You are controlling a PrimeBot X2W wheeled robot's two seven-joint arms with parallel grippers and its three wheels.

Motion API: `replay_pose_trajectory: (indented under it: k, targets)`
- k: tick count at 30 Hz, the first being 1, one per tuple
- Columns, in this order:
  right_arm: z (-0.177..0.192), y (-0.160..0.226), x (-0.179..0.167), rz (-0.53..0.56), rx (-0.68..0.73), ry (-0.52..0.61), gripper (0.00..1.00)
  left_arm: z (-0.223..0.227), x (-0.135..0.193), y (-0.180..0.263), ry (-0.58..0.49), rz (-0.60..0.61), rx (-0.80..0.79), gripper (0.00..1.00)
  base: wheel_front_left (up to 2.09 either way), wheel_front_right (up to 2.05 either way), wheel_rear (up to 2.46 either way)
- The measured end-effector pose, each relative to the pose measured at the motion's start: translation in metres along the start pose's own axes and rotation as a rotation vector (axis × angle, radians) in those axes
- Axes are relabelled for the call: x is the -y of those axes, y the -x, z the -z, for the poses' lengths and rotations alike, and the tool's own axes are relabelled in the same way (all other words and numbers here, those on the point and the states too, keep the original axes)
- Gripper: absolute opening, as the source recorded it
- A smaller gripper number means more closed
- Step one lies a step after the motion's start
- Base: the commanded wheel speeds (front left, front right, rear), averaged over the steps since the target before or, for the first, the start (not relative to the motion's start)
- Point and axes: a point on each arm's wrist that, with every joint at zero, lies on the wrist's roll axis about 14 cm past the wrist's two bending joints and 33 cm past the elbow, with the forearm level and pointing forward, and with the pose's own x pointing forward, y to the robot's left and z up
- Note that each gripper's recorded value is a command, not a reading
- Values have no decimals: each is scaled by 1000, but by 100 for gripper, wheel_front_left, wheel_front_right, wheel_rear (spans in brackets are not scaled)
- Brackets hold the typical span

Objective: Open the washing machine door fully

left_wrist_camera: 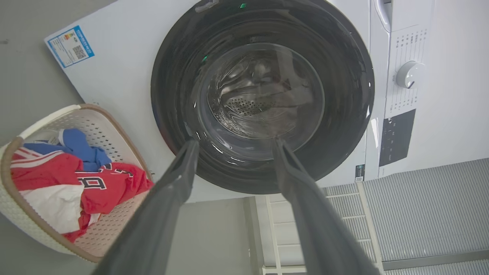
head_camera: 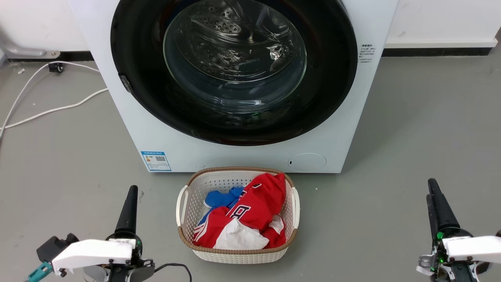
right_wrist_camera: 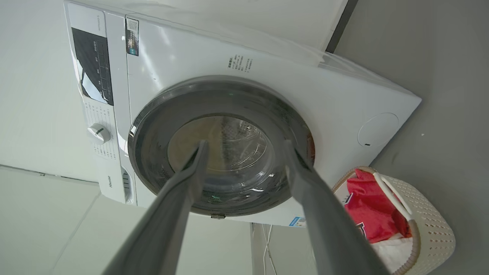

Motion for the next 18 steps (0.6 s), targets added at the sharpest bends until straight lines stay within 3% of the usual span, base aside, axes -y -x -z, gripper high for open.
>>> replay_pose_trajectory:
  k: [18]
  targets:
    - [8,4,-31,-107,5,477,100,13,12,1,-451,-7,-3,100,0,0,0]
